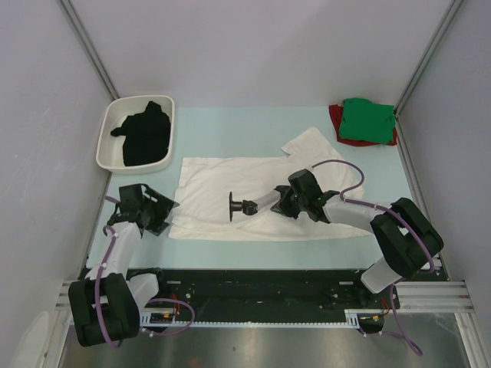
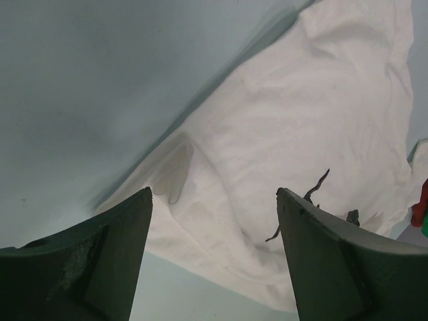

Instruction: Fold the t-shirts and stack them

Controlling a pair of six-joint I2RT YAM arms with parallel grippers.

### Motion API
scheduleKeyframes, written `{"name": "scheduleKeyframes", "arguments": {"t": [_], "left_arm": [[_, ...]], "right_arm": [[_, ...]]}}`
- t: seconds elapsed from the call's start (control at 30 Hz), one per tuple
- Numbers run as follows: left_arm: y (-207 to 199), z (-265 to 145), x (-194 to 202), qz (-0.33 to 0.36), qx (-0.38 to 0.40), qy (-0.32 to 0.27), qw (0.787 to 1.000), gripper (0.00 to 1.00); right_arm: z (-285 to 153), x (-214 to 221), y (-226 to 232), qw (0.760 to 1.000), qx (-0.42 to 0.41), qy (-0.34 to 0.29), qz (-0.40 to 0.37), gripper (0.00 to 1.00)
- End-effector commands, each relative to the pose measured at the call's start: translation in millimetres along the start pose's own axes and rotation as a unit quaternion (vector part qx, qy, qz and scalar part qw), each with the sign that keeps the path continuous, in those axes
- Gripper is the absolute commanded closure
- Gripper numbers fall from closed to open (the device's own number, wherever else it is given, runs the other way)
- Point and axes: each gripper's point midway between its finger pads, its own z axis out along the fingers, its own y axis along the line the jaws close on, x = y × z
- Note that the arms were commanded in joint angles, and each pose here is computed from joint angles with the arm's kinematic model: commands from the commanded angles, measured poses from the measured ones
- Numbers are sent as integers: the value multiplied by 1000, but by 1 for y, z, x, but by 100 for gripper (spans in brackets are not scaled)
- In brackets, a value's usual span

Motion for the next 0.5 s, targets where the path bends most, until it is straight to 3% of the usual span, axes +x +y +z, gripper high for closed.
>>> {"name": "scheduleKeyframes", "arguments": {"t": [0.0, 0.47], "left_arm": [[-1, 1, -1, 9, 9, 1, 1000, 20], [-1, 1, -5, 8, 9, -2, 1000, 21]], "right_arm": [[4, -22, 22, 999, -31, -40, 13, 100], [21, -30, 12, 999, -13, -47, 12, 100]]}}
